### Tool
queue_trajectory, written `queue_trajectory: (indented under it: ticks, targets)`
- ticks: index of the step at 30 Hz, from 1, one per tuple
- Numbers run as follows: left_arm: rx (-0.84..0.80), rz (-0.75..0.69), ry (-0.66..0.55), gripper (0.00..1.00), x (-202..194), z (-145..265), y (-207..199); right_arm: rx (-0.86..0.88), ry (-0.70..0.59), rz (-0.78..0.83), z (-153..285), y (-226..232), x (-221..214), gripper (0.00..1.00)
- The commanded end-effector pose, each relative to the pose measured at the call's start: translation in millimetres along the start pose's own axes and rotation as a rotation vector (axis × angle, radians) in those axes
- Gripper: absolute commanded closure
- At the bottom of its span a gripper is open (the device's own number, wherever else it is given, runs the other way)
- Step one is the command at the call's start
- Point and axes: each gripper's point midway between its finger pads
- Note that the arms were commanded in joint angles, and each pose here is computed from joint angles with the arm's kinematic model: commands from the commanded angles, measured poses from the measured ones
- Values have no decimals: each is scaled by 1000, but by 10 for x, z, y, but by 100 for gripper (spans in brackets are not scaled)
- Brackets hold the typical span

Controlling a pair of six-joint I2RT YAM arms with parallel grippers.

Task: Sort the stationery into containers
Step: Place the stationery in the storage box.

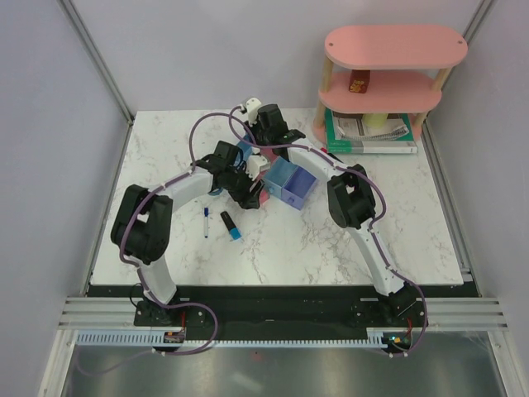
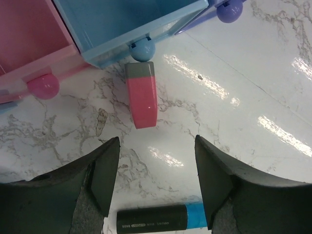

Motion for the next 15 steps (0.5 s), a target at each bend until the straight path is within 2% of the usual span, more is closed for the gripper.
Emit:
queue_trajectory:
  ticks: [1, 6, 15]
  targets:
    - [33, -19, -46, 30, 135, -151, 88, -19, -50, 16, -37, -34, 127, 86]
    - [43, -15, -47, 30, 180, -220, 118, -30, -39, 23, -22, -61, 97, 70]
    - [72, -13, -41, 30, 256, -314, 147, -57, -41, 26, 48, -136, 162, 59]
Point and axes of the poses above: each gripper's point midway between its finger pads, its own z axis back along the fingers, its own y axis along the line the jaws close on, x = y × z, and after that the axes turned 10 degrees about z, right-handed
